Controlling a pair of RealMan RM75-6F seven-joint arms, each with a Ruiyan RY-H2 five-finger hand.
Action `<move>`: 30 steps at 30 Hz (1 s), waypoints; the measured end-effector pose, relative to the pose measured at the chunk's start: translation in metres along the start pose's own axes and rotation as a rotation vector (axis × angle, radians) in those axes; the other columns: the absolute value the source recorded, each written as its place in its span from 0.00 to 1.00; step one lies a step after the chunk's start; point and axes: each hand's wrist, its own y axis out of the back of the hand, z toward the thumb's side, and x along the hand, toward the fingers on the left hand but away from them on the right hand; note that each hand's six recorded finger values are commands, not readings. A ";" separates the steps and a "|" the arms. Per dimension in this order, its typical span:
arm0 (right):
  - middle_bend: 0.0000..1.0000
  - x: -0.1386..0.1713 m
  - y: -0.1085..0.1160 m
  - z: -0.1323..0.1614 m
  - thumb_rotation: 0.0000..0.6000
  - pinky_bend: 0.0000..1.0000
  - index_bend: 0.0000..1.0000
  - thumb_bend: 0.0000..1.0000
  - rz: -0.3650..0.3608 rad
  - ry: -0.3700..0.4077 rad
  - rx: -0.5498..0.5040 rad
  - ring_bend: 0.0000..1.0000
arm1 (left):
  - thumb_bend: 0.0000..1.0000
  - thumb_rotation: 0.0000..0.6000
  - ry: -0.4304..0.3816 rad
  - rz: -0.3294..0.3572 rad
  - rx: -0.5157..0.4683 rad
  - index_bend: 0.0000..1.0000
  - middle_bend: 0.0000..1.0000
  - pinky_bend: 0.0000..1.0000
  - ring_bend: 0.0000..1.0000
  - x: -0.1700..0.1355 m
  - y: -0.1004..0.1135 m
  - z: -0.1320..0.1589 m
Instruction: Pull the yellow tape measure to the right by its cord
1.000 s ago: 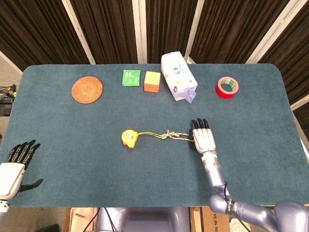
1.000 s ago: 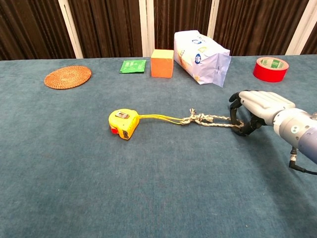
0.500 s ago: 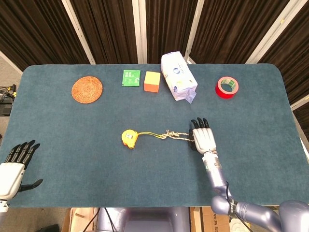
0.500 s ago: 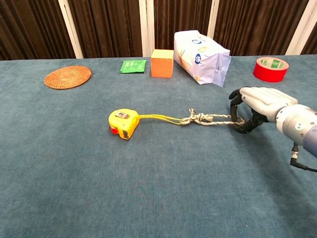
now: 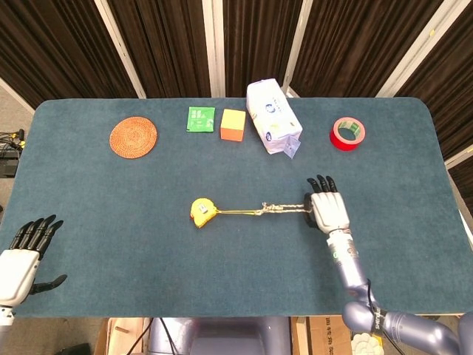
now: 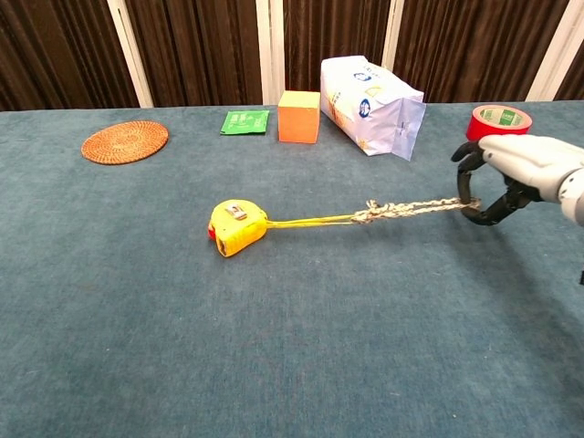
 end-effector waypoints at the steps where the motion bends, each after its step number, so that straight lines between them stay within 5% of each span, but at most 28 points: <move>1: 0.17 0.000 0.003 -0.005 1.00 0.00 0.65 0.50 -0.003 -0.010 -0.001 0.00 | 0.00 1.00 -0.001 0.000 0.001 0.00 0.00 0.00 0.00 0.000 0.000 0.000; 30: 0.18 0.003 0.092 -0.169 1.00 0.00 0.65 0.50 -0.140 -0.375 0.025 0.00 | 0.00 1.00 -0.018 0.014 0.013 0.00 0.00 0.00 0.00 -0.004 0.002 0.006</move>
